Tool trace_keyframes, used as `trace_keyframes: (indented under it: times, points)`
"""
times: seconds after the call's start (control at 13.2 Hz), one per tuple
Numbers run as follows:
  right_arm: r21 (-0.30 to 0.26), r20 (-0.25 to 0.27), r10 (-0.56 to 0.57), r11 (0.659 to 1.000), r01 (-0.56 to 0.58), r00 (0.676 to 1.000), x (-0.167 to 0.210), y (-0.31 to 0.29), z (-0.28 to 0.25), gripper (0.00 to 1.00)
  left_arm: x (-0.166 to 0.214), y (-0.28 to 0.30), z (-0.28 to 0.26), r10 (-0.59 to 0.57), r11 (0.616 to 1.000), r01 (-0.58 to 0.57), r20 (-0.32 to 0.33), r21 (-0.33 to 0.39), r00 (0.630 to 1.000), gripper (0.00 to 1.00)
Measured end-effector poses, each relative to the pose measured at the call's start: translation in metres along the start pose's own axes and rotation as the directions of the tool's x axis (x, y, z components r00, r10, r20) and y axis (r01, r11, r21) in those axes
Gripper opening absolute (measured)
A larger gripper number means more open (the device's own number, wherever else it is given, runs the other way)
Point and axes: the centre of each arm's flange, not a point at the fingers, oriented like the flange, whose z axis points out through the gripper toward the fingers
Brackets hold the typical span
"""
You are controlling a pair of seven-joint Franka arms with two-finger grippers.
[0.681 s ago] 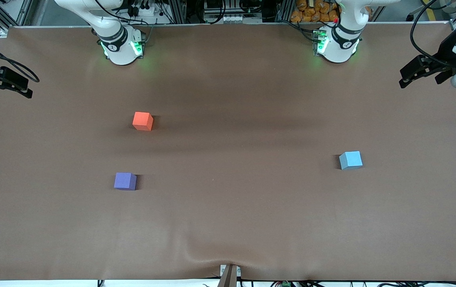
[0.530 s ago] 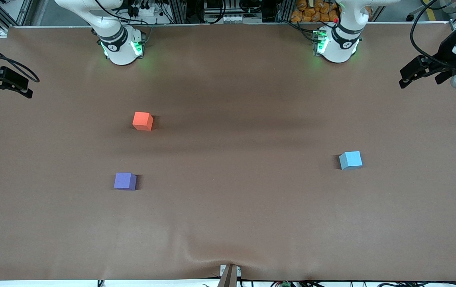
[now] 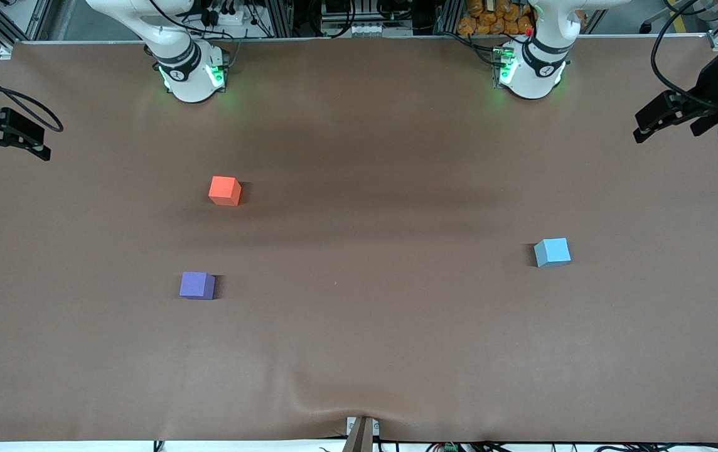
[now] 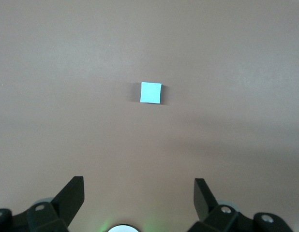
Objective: Place blue block between orange and purple blocks
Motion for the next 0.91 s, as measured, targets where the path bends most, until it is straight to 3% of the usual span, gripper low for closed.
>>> trace_keyframes:
  times: [0.3, 0.91]
  points:
    - [0.0, 0.0, 0.0, 1.0, 0.0, 1.0, 0.0, 0.0001, 0.0, 1.0, -0.004, 0.0022, 0.0071, 0.006, 1.0, -0.006, 0.057, 0.013, 0.998, 1.0]
    - [0.0, 0.0, 0.0, 1.0, 0.0, 1.0, 0.0, 0.0003, 0.0, 1.0, -0.0043, -0.0007, 0.0069, -0.002, 1.0, 0.001, 0.066, 0.015, 0.998, 1.0]
